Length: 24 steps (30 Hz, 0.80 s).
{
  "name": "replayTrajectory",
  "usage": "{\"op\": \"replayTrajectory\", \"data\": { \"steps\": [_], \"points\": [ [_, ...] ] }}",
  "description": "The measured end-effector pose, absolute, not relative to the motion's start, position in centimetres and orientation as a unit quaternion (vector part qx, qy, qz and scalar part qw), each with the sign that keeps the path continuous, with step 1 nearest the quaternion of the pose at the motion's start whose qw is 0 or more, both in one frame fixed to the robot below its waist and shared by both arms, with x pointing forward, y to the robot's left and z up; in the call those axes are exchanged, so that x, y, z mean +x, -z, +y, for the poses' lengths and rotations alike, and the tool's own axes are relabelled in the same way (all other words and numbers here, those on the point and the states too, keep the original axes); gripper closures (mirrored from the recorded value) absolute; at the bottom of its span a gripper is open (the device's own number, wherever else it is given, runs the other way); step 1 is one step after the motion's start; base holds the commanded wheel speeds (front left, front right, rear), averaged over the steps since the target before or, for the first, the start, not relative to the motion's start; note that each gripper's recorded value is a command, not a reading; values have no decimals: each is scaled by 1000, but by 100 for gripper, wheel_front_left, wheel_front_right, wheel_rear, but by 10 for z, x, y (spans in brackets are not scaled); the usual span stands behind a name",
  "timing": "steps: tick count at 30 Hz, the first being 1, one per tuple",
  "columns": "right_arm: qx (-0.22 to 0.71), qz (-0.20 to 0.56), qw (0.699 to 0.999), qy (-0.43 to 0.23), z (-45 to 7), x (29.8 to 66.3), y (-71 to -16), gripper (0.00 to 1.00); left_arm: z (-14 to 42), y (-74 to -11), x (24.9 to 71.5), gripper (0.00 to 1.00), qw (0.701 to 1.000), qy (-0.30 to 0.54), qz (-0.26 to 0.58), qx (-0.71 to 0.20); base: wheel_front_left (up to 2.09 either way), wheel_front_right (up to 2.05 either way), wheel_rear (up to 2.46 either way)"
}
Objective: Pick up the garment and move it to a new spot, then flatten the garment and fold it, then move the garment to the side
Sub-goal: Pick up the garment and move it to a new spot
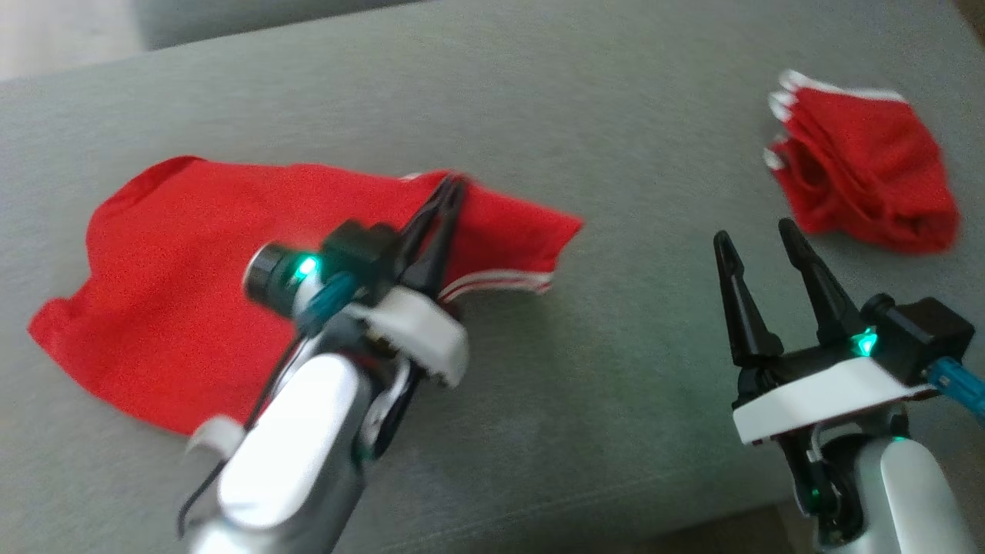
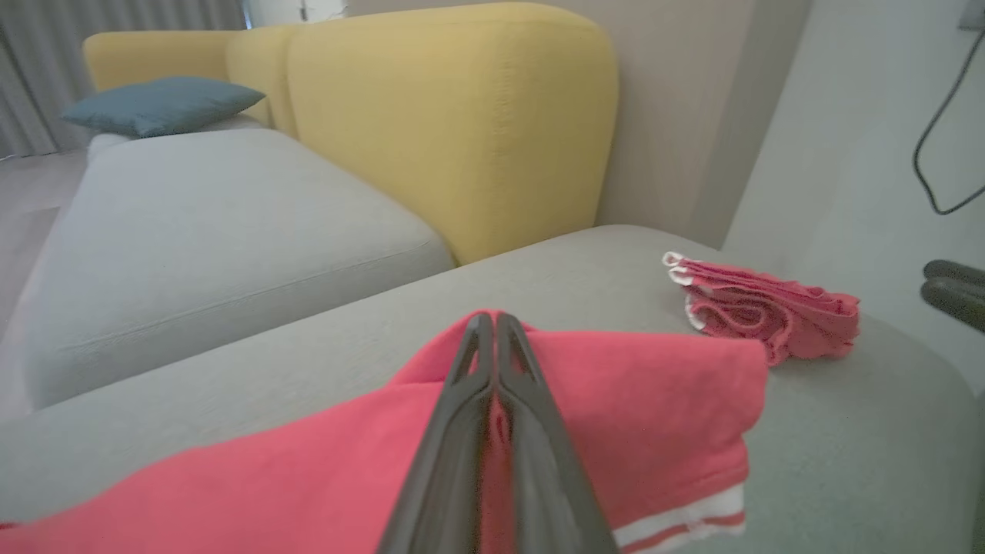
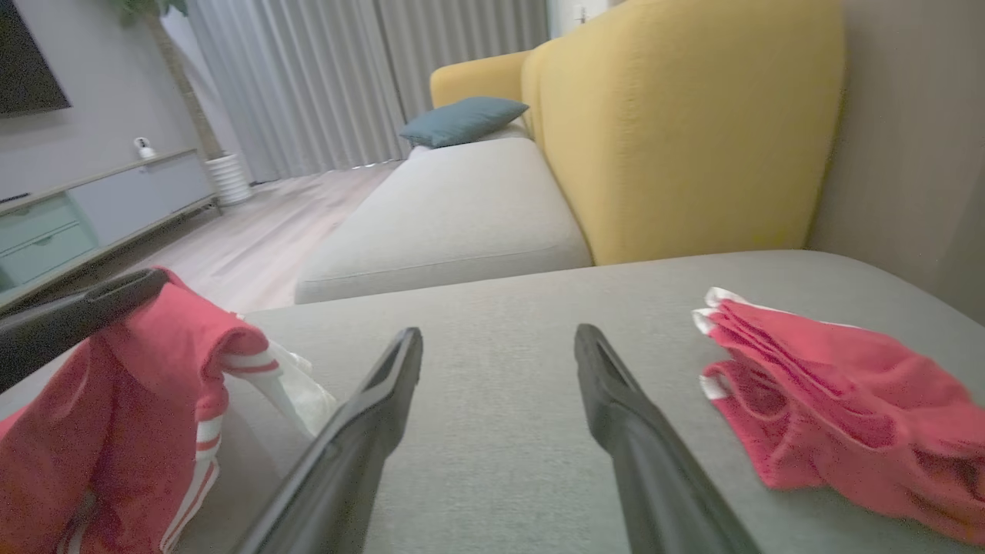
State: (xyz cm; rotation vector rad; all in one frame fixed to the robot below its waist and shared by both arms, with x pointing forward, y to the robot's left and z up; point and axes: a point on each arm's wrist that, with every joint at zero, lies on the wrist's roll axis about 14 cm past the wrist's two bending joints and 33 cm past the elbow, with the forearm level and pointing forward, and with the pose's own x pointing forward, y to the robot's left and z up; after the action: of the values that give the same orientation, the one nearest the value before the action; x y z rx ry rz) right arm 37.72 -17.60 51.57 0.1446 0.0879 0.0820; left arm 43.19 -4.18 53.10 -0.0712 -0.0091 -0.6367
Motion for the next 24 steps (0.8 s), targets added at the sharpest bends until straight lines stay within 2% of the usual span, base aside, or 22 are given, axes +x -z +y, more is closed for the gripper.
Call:
{"op": "replayTrajectory", "data": {
  "steps": [7, 16, 17, 18, 24],
  "points": [
    [76, 63, 995, 20, -211, 366, -497, 0, -115, -526, 437, 100, 913, 406, -5, -41, 0, 0, 0],
    [76, 87, 992, 48, -226, 375, -474, 0, -139, -444, 432, 100, 889, 447, 92, -27, 0, 0, 0],
    [76, 89, 992, 47, -226, 376, -471, 0, -138, -440, 432, 20, 889, 447, 93, -27, 0, 0, 0],
    [77, 89, 992, 46, -225, 377, -470, 0, -137, -440, 432, 0, 890, 447, 88, -26, 0, 0, 0],
    [82, 82, 993, 27, -213, 380, -474, 0, -128, -476, 426, 0, 896, 441, 15, -42, 0, 0, 0]
  ]
}}
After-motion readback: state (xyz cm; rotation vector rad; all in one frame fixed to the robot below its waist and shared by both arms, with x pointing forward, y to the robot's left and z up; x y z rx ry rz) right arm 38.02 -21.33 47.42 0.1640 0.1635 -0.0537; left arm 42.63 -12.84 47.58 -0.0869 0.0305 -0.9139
